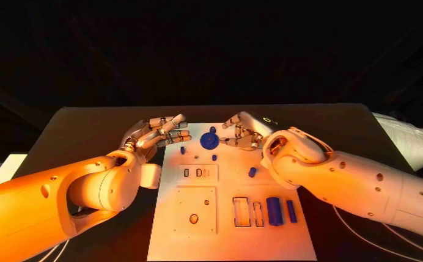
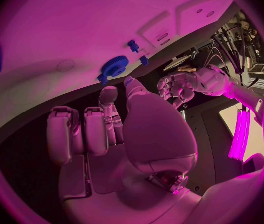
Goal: Assemble the parts on the task board
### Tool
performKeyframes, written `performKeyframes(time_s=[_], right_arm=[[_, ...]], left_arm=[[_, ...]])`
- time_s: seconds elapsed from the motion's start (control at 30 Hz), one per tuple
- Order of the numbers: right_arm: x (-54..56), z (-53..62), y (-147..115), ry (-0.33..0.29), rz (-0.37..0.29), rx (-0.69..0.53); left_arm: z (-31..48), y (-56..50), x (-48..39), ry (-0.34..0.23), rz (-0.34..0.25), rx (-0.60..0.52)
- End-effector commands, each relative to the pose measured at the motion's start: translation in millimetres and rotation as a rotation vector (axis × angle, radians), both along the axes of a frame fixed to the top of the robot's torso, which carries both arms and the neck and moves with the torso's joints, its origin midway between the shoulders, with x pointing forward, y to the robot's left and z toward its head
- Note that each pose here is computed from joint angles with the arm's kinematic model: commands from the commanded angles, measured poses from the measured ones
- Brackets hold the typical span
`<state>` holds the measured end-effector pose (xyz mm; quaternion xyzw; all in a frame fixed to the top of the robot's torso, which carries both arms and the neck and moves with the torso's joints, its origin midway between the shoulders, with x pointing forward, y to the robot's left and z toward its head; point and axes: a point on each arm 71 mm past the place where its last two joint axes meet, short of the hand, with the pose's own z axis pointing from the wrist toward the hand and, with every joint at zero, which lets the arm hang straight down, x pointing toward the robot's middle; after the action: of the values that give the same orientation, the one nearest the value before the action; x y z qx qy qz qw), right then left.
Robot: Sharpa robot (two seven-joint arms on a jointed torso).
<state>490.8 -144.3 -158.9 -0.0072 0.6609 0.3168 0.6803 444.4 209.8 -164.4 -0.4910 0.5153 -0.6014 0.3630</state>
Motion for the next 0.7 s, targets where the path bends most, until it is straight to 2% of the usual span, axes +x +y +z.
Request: performKeyframes(time_s=[0.03, 0.17, 0.3, 0.5, 0.7], right_arm=[[-5.3, 4.7, -15.8, 0.061, 0.116, 0.139], [-5.1, 9.0, -58.9, 0.125, 0.119, 0.192], [-2.4, 9.1, -100.6, 0.157, 0.058, 0.192], [1.5, 6.4, -136.9, 0.154, -0.015, 0.162], [6.3, 2.0, -151.5, 0.15, -0.057, 0.152]], left_arm=[[2.0, -0.2, -0.3, -0.015, -0.016, -0.011], [2.7, 2.5, 0.3, -0.031, -0.022, -0.004], [2.5, 5.1, 1.5, -0.037, -0.018, 0.001], [1.8, 7.9, 2.7, -0.034, -0.011, 0.0], [1.3, 8.6, 3.9, -0.032, -0.009, -0.001]])
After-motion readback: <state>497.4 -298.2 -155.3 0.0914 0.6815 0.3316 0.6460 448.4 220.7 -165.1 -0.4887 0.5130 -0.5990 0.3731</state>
